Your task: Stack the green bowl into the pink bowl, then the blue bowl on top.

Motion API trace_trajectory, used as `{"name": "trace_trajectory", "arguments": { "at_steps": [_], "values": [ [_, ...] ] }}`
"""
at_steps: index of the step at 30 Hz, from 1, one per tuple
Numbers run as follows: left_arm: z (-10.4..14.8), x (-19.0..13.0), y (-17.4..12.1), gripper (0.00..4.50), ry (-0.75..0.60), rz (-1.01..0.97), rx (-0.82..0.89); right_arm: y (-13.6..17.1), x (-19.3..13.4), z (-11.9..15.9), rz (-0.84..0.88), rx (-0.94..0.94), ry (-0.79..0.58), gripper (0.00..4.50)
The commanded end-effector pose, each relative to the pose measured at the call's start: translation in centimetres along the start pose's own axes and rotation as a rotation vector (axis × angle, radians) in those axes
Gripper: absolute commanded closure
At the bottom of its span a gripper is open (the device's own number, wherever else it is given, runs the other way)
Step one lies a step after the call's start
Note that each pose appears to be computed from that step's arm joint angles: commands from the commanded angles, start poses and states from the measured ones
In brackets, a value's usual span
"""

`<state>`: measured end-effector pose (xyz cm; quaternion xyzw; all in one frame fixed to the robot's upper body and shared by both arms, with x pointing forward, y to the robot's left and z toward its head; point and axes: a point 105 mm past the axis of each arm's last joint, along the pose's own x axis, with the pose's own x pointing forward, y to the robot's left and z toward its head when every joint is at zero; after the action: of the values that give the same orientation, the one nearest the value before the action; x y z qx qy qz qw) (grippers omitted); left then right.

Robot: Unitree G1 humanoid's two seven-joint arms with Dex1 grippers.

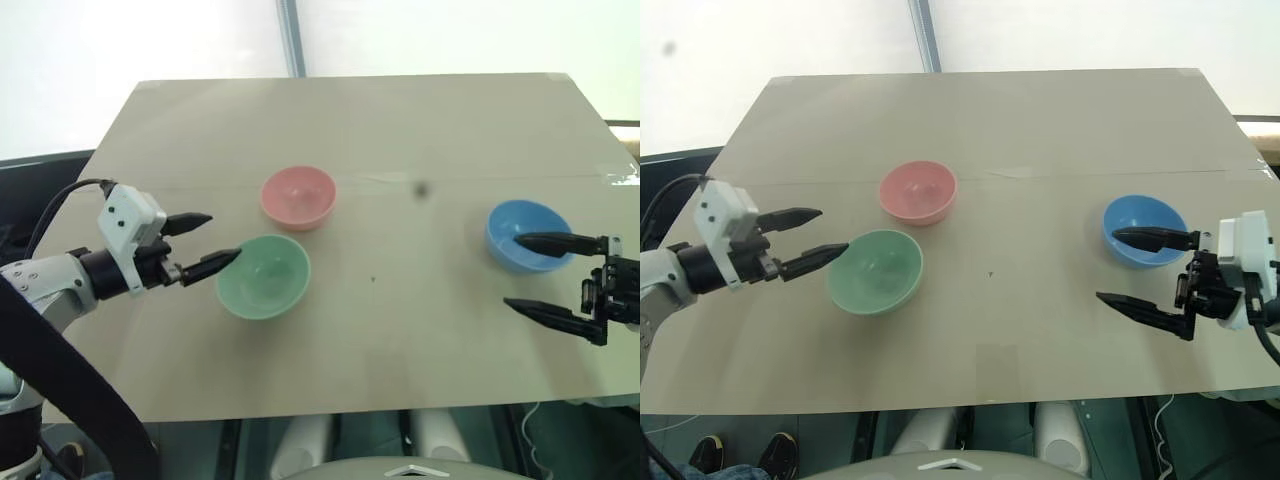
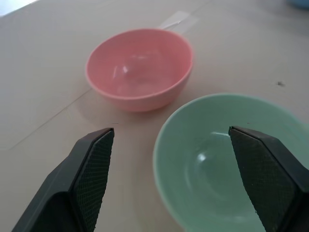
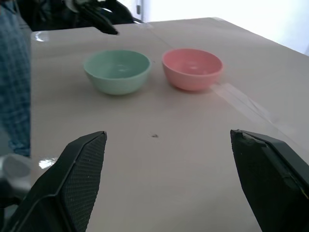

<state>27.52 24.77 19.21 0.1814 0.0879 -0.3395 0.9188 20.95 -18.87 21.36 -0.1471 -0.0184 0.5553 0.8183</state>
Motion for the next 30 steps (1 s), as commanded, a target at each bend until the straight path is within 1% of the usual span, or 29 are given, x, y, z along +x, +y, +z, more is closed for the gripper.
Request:
{"name": "trace_trajectory", "arguments": {
  "at_steps": [1, 4, 11, 16, 19, 25, 30],
  "values": [
    [0.5, 0.8, 1.3, 0.48, 0.032, 0.024, 0.112, 0.6, 0.8, 1.3, 0.044, -0.033, -0.023, 0.04],
    [0.9, 2.2, 1.8, 0.48, 0.034, -0.013, 0.191, 0.5, 1.0, 1.6, 0.045, -0.036, -0.027, 0.04],
    [3.0, 6.3, 2.2, 0.48, 0.010, -0.174, 0.395, 0.0, 0.8, 1.5, 0.040, -0.046, -0.016, 0.04],
    [3.8, 8.8, 2.6, 0.48, 0.025, -0.285, 0.547, 0.0, 0.8, 1.5, 0.018, -0.055, -0.020, 0.04],
    [3.8, 9.4, 3.3, 0.48, 0.065, -0.331, 0.611, -0.1, 0.7, 1.5, 0.001, -0.063, -0.018, 0.04],
    [3.7, 9.3, 5.1, 0.48, 0.165, -0.386, 0.696, -0.1, 0.4, 1.4, -0.025, -0.066, -0.012, 0.04],
    [3.9, 9.5, 5.6, 0.48, 0.204, -0.417, 0.752, -0.1, 0.2, 1.3, -0.045, -0.068, -0.007, 0.04]
  ]
}}
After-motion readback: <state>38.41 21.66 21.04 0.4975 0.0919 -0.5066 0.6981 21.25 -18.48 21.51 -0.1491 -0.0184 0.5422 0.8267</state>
